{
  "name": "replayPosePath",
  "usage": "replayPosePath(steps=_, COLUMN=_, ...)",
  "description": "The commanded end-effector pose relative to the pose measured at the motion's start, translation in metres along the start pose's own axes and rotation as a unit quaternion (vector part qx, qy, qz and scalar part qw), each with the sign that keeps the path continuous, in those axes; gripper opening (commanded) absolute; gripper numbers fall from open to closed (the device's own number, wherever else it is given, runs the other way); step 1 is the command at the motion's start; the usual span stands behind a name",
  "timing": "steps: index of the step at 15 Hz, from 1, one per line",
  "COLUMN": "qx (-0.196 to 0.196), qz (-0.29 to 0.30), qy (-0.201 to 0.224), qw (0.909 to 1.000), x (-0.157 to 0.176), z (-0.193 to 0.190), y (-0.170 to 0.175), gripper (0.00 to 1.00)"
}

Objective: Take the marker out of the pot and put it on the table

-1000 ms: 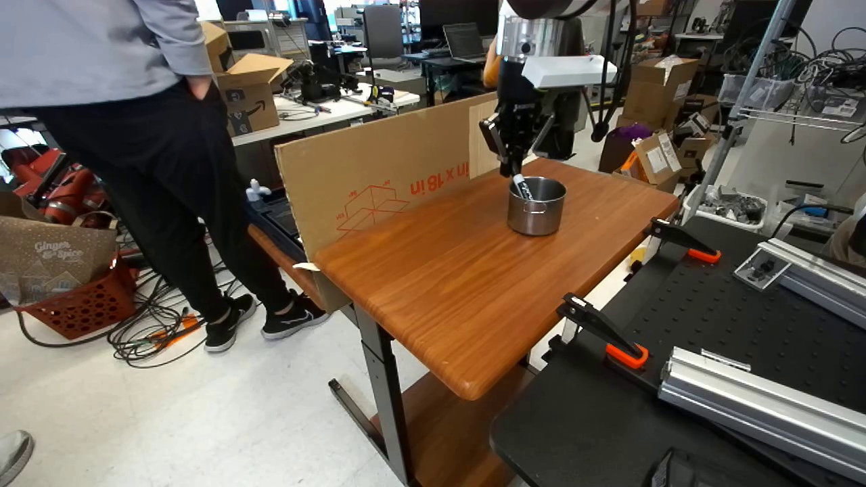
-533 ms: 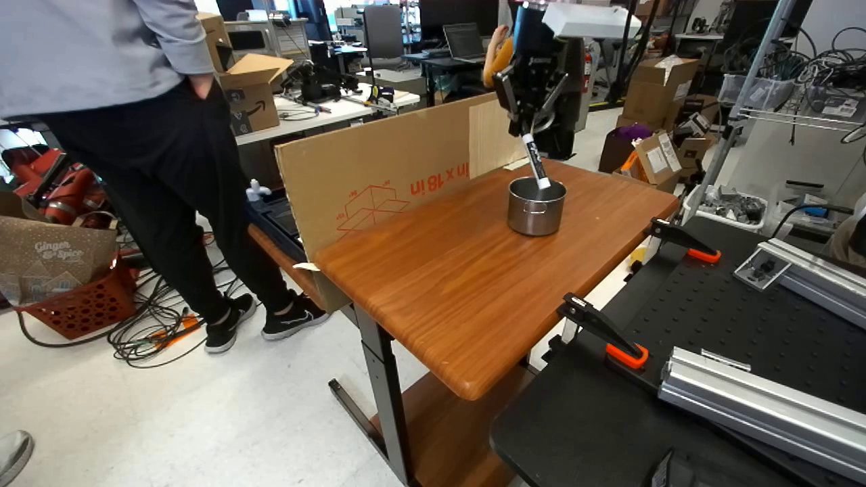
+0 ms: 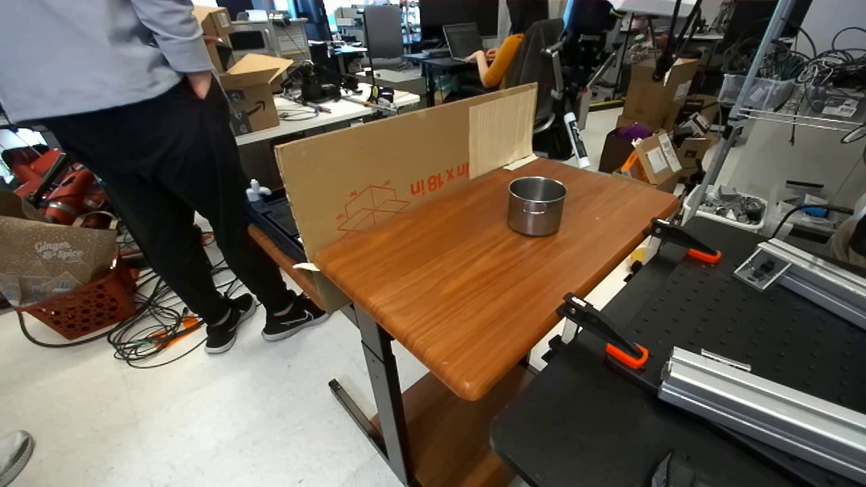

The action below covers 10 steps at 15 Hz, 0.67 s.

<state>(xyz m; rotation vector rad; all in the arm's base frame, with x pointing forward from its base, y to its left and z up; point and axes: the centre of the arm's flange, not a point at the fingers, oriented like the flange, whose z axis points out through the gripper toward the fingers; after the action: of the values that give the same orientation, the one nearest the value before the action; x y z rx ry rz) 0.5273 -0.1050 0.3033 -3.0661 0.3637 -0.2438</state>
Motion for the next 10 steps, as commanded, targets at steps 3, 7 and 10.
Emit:
replayPosePath(steps=3, qx=0.024, qz=0.019, qy=-0.014, qw=0.9994, x=0.009, z=0.031, y=0.038, gripper=0.05)
replayPosePath(steps=7, qx=0.033, qz=0.042, qy=-0.026, qw=0.9982, x=0.029, z=0.063, y=0.044, gripper=0.05)
replayPosePath(steps=10, qx=0.036, qz=0.050, qy=-0.036, qw=0.9975, x=0.047, z=0.090, y=0.042, gripper=0.05)
